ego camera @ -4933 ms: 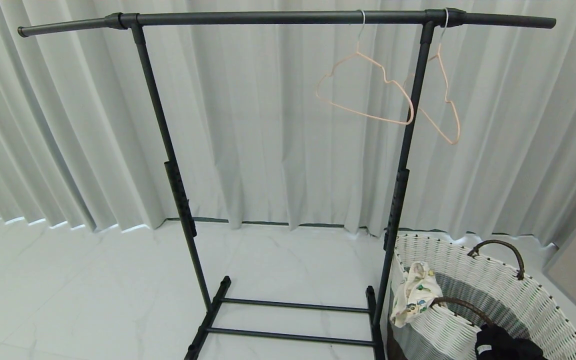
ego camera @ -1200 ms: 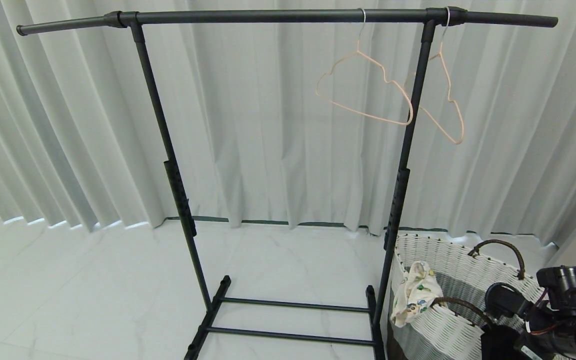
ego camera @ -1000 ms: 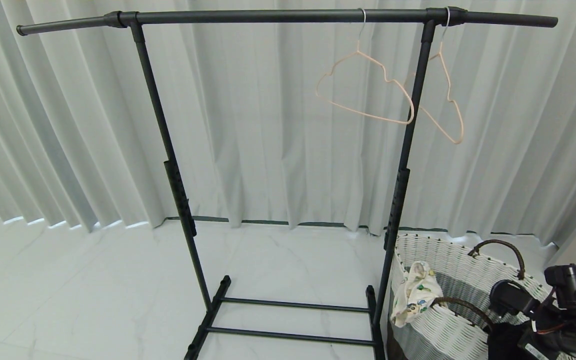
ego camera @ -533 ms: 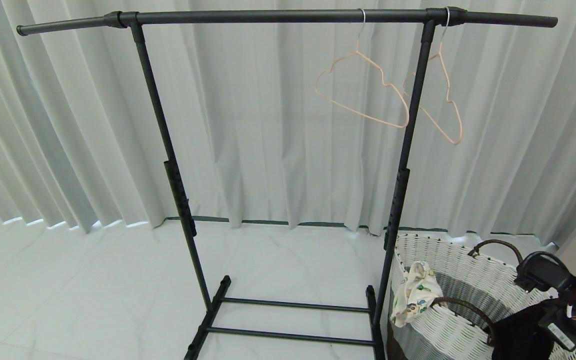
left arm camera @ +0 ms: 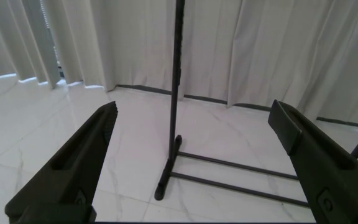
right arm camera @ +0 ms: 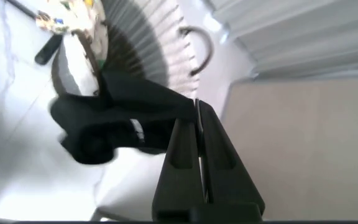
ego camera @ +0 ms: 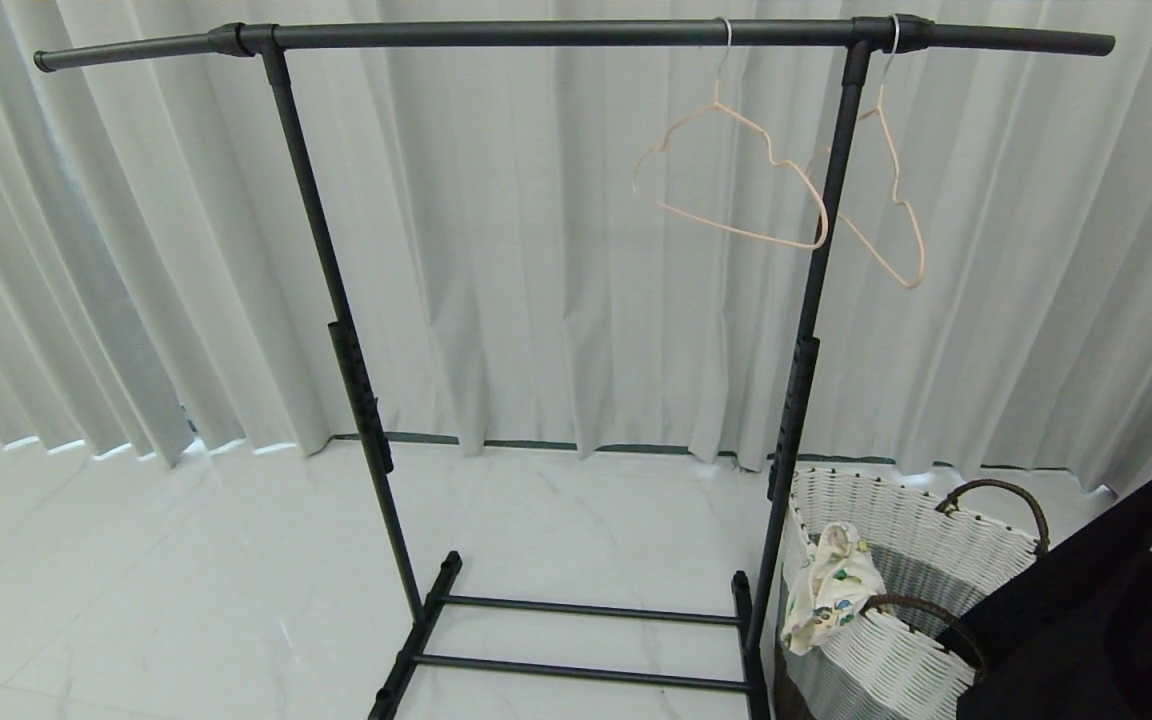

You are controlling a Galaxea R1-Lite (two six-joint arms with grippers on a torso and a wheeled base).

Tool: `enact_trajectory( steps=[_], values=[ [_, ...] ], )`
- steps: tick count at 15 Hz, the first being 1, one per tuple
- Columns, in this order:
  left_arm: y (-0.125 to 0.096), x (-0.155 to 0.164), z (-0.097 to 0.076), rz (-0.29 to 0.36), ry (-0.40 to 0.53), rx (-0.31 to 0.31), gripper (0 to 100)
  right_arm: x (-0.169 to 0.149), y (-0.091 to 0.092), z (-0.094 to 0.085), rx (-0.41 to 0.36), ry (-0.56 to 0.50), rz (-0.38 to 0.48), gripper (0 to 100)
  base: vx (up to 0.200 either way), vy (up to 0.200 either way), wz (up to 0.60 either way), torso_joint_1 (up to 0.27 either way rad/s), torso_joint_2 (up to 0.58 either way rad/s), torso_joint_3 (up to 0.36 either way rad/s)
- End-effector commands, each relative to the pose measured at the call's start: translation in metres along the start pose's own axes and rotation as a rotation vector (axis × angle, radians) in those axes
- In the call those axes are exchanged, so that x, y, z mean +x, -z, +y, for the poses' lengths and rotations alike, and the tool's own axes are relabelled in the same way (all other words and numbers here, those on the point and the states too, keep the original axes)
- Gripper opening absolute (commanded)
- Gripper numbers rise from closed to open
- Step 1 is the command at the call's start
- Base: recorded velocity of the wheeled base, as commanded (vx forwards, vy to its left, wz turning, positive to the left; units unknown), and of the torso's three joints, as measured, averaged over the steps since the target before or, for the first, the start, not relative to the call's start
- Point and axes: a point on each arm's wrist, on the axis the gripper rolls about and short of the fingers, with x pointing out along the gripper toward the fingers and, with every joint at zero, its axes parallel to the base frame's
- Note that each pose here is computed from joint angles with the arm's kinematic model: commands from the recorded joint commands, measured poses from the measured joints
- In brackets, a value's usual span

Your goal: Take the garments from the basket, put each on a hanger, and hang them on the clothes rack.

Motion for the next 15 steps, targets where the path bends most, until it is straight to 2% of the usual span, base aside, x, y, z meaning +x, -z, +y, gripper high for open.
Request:
enact_trajectory(
  steps=[1, 3, 8, 10, 12, 15],
  values=[
    [0.0, 0.0, 0.0, 0.0, -0.001, 0.002, 100, -0.051, -0.011, -0.011, -0.008, 0.064, -0.114, 0, 0.0, 0.0, 0.0, 0.0, 0.0, 0.0],
    [0.0, 0.0, 0.0, 0.0, -0.001, 0.005, 100, -0.062, -0.012, -0.015, -0.01, 0.081, -0.1, 0, 0.0, 0.0, 0.0, 0.0, 0.0, 0.0],
    [0.0, 0.0, 0.0, 0.0, -0.001, 0.008, 100, -0.058, -0.025, -0.005, -0.057, -0.023, -0.14, 0, -0.2, 0.0, 0.0, 0.003, 0.0, 0.004],
    [0.0, 0.0, 0.0, 0.0, -0.001, 0.008, 100, -0.053, -0.042, 0.015, -0.067, -0.149, -0.199, 0, -0.2, 0.0, 0.0, -0.005, 0.0, 0.007],
    [0.0, 0.0, 0.0, 0.0, -0.001, 0.008, 100, -0.048, -0.056, 0.03, -0.087, -0.226, -0.222, 0, -0.2, 0.0, 0.0, 0.002, 0.0, 0.005],
    [0.0, 0.0, 0.0, 0.0, -0.001, 0.007, 100, -0.033, -0.08, 0.055, -0.1, -0.316, -0.248, 0, 0.0, 0.0, 0.0, 0.0, 0.0, 0.0]
  ],
)
